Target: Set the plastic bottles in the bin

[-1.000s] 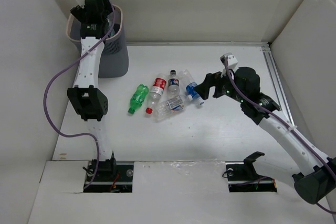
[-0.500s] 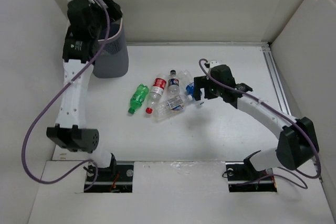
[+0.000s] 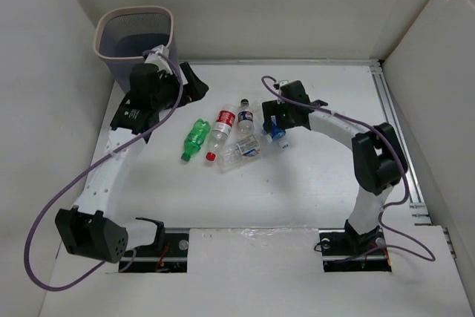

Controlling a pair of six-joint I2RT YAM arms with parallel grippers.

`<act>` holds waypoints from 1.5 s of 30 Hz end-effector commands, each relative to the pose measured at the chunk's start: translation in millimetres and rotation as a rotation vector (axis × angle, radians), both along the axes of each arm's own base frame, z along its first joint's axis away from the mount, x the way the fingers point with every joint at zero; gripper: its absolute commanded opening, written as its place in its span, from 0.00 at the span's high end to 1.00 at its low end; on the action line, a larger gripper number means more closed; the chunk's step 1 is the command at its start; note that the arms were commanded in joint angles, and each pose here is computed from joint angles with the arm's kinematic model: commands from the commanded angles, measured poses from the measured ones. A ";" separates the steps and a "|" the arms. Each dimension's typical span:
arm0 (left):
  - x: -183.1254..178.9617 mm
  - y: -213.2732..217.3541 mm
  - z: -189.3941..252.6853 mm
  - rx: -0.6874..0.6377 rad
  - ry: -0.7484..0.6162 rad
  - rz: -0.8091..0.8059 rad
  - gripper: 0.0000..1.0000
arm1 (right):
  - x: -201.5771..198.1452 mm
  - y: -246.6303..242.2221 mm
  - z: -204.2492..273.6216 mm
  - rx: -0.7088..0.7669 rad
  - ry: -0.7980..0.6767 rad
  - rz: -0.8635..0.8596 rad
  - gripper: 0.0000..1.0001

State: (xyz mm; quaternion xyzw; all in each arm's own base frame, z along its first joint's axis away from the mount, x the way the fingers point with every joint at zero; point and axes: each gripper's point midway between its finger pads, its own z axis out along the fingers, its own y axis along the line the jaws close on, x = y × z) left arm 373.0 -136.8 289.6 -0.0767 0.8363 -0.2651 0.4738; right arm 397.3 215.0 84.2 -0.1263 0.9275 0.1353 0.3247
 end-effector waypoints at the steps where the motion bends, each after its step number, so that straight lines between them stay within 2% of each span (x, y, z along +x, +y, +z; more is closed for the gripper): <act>1: -18.6 -5.1 55.2 -0.067 -0.179 -0.051 0.00 | 28.0 11.6 0.7 0.028 -0.031 -0.001 0.06; 5: -30.0 -5.3 48.6 -0.064 -0.177 -0.071 0.00 | 34.9 13.1 -19.5 0.011 0.002 -0.018 0.10; 9: -35.8 -22.1 42.7 -0.046 -0.168 -0.086 0.00 | 42.6 2.5 -28.9 -0.007 0.019 -0.058 0.25; 12: -37.3 -25.3 42.7 -0.047 -0.168 -0.096 0.00 | 40.1 -3.6 -37.0 -0.011 0.054 -0.083 0.46; 13: -38.1 -25.0 40.6 -0.045 -0.159 -0.096 0.00 | 42.9 -9.6 -37.0 -0.011 0.054 -0.097 0.65; 14: -37.2 -23.7 40.5 -0.042 -0.160 -0.087 0.00 | 42.6 -18.5 -36.0 -0.012 0.055 -0.126 0.67; 18: -35.2 -27.5 42.3 -0.051 -0.170 -0.104 0.00 | 51.8 -45.7 -8.3 -0.005 -0.004 -0.213 0.68; 20: -32.2 -31.6 43.8 -0.075 -0.171 -0.111 0.00 | 51.0 -54.9 6.3 0.012 -0.022 -0.239 0.75; 21: -30.9 -35.2 42.7 -0.081 -0.169 -0.128 0.00 | 51.9 -61.4 30.0 0.031 -0.064 -0.253 0.79; 23: -30.7 -46.3 53.3 -0.132 -0.197 -0.176 0.00 | 49.4 -63.3 54.4 0.071 -0.104 -0.258 0.96; 24: -33.3 -59.8 54.9 -0.142 -0.207 -0.219 0.00 | 41.5 -63.0 58.4 0.083 -0.105 -0.247 1.00; 26: -34.7 -78.9 72.5 -0.155 -0.259 -0.252 0.00 | 29.7 -57.4 98.5 0.160 -0.177 -0.214 1.00; 27: -39.9 -106.3 85.1 -0.141 -0.292 -0.325 0.00 | 19.0 -53.9 102.1 0.201 -0.172 -0.177 1.00; 28: -42.8 -121.3 92.2 -0.135 -0.310 -0.367 0.00 | 10.4 -49.6 135.0 0.259 -0.250 -0.141 1.00; 30: -47.7 -148.7 98.7 -0.111 -0.318 -0.426 0.00 | -9.6 -36.6 157.8 0.353 -0.279 -0.038 1.00; 31: -53.0 -175.8 110.3 -0.114 -0.342 -0.479 0.00 | -20.4 -33.1 161.8 0.379 -0.286 -0.004 1.00; 32: -55.0 -185.7 112.6 -0.106 -0.345 -0.494 0.00 | -32.6 -31.2 184.9 0.420 -0.333 0.025 1.00; 34: -54.9 -203.8 113.1 -0.108 -0.342 -0.519 0.00 | -51.3 -24.9 198.5 0.467 -0.355 0.093 1.00; 36: -60.1 -212.5 124.2 -0.139 -0.358 -0.533 0.00 | -66.5 -26.7 224.1 0.506 -0.415 0.125 1.00; 40: -61.2 -224.8 138.4 -0.202 -0.394 -0.557 0.00 | -93.6 -22.2 244.3 0.558 -0.446 0.200 1.00; 45: -58.4 -235.1 127.0 -0.209 -0.362 -0.565 0.00 | -115.1 -16.7 265.4 0.623 -0.477 0.266 1.00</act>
